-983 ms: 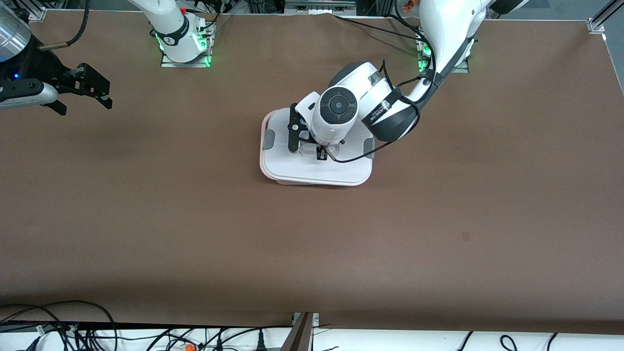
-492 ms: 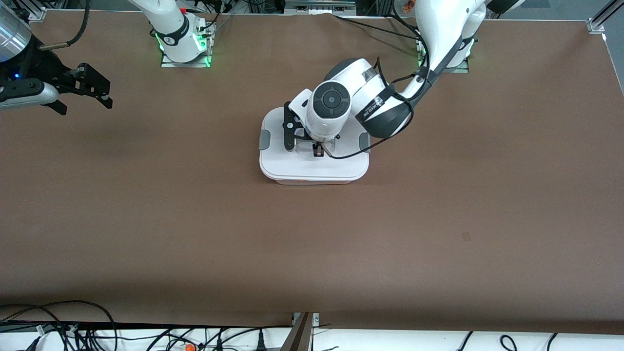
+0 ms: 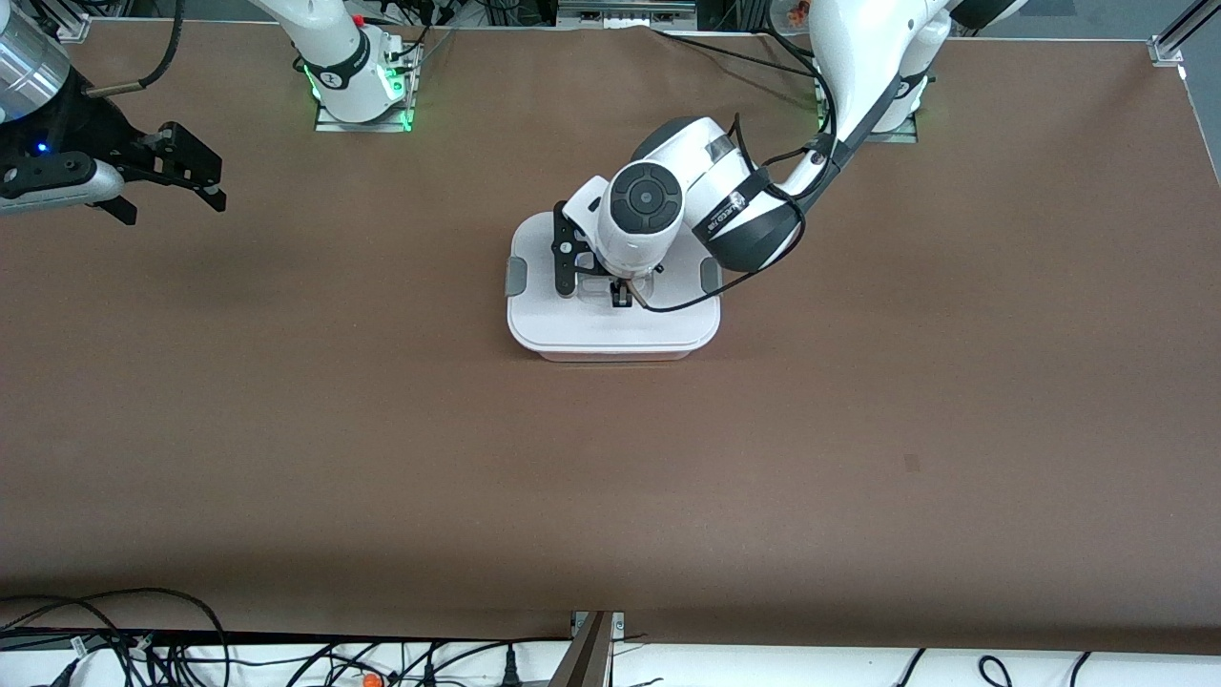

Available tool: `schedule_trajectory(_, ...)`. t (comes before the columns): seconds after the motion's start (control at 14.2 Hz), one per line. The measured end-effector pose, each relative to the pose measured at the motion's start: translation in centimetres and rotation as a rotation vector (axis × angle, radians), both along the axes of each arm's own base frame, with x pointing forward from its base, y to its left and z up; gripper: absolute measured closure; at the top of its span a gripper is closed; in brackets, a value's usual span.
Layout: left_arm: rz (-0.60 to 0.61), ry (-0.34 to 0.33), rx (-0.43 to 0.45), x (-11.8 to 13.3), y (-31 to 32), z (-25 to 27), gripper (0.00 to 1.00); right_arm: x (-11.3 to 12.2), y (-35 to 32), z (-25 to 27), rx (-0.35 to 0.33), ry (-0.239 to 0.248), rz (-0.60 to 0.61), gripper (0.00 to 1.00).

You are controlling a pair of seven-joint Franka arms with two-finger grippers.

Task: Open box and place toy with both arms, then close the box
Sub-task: 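Lower the lid onto the tub and press it down with the left gripper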

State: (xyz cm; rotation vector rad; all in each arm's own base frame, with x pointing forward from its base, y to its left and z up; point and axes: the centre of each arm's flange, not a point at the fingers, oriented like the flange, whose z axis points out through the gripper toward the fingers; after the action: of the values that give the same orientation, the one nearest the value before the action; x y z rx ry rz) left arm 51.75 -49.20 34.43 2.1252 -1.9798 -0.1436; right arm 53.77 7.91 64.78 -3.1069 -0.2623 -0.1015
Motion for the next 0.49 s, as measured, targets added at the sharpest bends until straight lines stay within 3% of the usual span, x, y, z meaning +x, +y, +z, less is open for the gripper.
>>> schedule_trajectory(0.21, 0.000, 0.008, 0.008, -0.1, 0.1, -0.6, 0.88, 0.0, 0.0, 0.0, 0.000, 0.000, -0.001, 0.00)
schedule_trajectory(0.49, 0.019, 0.016, 0.034, 0.4, 1.3, 1.4, 0.54, 0.0, -0.2, 0.0, 0.000, 0.000, -0.003, 0.00)
